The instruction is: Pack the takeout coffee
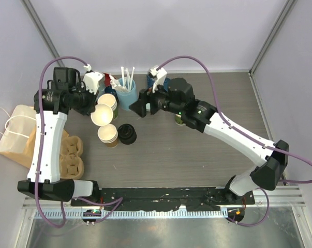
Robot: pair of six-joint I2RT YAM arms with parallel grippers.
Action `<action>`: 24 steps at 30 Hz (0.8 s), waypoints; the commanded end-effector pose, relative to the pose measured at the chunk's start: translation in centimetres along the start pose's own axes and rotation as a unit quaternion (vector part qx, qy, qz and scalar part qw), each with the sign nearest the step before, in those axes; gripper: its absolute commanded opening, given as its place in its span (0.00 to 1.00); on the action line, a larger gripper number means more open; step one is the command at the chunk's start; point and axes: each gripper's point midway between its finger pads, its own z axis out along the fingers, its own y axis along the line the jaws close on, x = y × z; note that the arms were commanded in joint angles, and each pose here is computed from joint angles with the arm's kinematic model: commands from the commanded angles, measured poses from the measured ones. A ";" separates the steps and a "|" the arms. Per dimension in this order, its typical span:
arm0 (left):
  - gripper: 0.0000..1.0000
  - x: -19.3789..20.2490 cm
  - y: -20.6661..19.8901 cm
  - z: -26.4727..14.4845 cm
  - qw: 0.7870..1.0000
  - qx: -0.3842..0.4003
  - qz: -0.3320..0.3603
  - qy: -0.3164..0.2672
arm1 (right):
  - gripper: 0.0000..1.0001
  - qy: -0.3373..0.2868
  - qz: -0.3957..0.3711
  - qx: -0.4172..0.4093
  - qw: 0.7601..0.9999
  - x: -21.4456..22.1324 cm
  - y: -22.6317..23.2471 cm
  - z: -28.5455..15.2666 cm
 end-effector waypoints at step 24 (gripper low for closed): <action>0.00 -1.5 -2.7 -0.4 0.998 0.033 -0.036 -0.041 | 0.15 0.001 -0.049 0.056 0.997 1.8 3.8 10.1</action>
